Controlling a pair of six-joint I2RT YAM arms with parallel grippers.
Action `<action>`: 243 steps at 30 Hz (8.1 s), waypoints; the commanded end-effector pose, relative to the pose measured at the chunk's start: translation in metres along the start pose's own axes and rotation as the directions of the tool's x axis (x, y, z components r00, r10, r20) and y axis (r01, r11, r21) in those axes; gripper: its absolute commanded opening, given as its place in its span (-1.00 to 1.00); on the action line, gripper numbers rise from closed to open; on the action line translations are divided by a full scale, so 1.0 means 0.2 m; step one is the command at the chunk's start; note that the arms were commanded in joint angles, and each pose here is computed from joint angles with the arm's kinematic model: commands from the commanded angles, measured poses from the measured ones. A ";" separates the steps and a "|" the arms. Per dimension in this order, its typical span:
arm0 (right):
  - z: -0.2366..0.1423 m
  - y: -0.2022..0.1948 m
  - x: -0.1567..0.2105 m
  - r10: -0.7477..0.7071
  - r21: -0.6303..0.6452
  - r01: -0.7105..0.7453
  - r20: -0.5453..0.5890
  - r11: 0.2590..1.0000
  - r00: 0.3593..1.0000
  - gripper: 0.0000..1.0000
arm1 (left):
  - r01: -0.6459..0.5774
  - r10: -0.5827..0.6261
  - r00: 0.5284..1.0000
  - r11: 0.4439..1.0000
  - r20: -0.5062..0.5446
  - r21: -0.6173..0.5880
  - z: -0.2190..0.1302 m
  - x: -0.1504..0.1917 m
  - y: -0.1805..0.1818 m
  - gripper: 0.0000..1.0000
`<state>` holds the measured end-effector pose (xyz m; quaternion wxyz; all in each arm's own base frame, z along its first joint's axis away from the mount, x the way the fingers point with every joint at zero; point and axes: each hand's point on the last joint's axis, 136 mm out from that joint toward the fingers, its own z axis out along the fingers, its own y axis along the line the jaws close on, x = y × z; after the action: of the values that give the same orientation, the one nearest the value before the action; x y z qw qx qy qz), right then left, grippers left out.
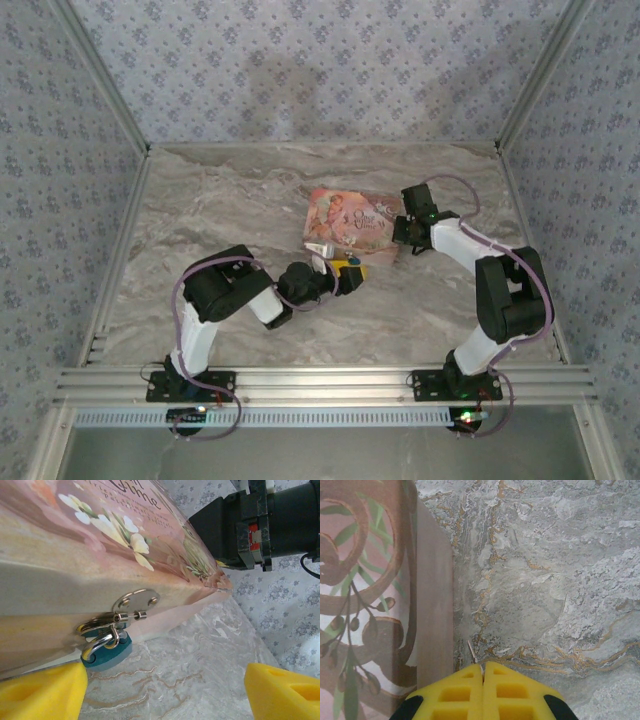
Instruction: Unlock the padlock with the key
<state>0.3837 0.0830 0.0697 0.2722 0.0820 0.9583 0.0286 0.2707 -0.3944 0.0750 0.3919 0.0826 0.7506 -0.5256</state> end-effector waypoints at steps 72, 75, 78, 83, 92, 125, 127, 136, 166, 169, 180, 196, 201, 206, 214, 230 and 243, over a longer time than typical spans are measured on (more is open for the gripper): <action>-0.09 0.18 0.00 -0.033 -0.071 0.037 0.049 0.997 0.998 -1.00 | 0.042 -0.043 0.999 0.996 -0.016 -0.076 -0.09 -0.08 0.14 0.41; -0.09 0.18 -0.01 -0.033 -0.070 0.036 0.051 0.997 0.998 -1.00 | 0.054 -0.058 0.997 0.996 -0.052 -0.077 -0.08 -0.05 0.15 0.31; -0.09 0.18 0.00 -0.035 -0.073 0.038 0.051 0.997 0.998 -1.00 | 0.063 -0.068 0.996 0.995 -0.066 -0.076 -0.08 -0.05 0.16 0.20; -0.09 0.18 0.00 -0.038 -0.071 0.041 0.050 0.997 0.998 -1.00 | 0.097 -0.103 0.991 0.992 -0.086 -0.080 -0.08 -0.06 0.19 -0.03; -0.08 0.19 0.00 -0.036 -0.072 0.040 0.048 0.997 0.998 -1.00 | 0.126 -0.135 0.986 0.988 -0.101 -0.088 -0.09 -0.08 0.22 -0.23; -0.07 0.20 0.04 -0.040 -0.074 0.043 0.043 0.996 0.998 -1.00 | 0.203 -0.209 0.973 0.976 -0.100 -0.074 -0.05 -0.22 0.22 -0.34; -0.07 0.20 0.04 -0.040 -0.075 0.043 0.043 0.996 0.998 -1.00 | 0.208 -0.215 0.972 0.975 -0.098 -0.075 -0.05 -0.23 0.23 -0.37; -0.08 0.20 0.04 -0.039 -0.074 0.042 0.046 0.996 0.998 -1.00 | 0.248 -0.262 0.956 0.963 -0.135 -0.107 -0.05 -0.21 0.27 -0.53; -0.08 0.22 0.00 -0.046 -0.081 0.050 0.052 0.995 0.998 -1.00 | 0.295 -0.310 0.932 0.950 -0.188 -0.103 0.01 -0.18 0.29 -0.11; -0.08 0.23 0.00 -0.049 -0.084 0.053 0.053 0.995 0.997 -1.00 | 0.304 -0.319 0.929 0.947 -0.186 -0.105 0.02 -0.17 0.30 -0.11; -0.08 0.22 0.01 -0.047 -0.081 0.051 0.050 0.995 0.998 -1.00 | 0.337 -0.361 0.916 0.929 -0.173 -0.153 -0.03 -0.13 0.36 -0.28; -0.08 0.21 0.01 -0.042 -0.073 0.046 0.055 0.996 0.998 -1.00 | 0.338 -0.388 0.889 0.915 -0.245 -0.222 -0.08 -0.09 0.41 -0.61; -0.07 0.19 -0.02 -0.034 -0.066 0.038 0.058 0.997 0.998 -1.00 | 0.338 -0.393 0.873 0.914 -0.288 -0.225 -0.10 -0.05 0.41 -0.74; -0.04 0.19 -0.08 -0.031 -0.055 0.034 0.058 0.998 0.998 -1.00 | 0.325 -0.395 0.849 0.914 -0.351 -0.241 -0.14 -0.01 0.39 -0.74; 0.00 0.24 -0.22 -0.049 -0.068 0.055 0.086 0.996 0.995 -1.00 | 0.338 -0.413 0.828 0.907 -0.380 -0.250 -0.20 0.03 0.36 -0.76; 0.08 0.44 -0.39 -0.115 -0.151 0.128 0.093 0.980 0.989 -1.00 | 0.407 -0.484 0.798 0.872 -0.358 -0.272 -0.21 0.15 0.31 -0.76; -0.18 0.16 -0.24 0.009 -0.217 0.003 0.056 0.976 0.998 -1.00 | 0.441 -0.507 0.822 0.855 -0.260 -0.273 -0.15 0.00 0.24 -0.75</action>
<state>0.4243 0.1093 0.1121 0.2974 0.0436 0.9490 0.0948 0.3108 -0.3441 0.0647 0.2193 -0.0434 0.8252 -0.5187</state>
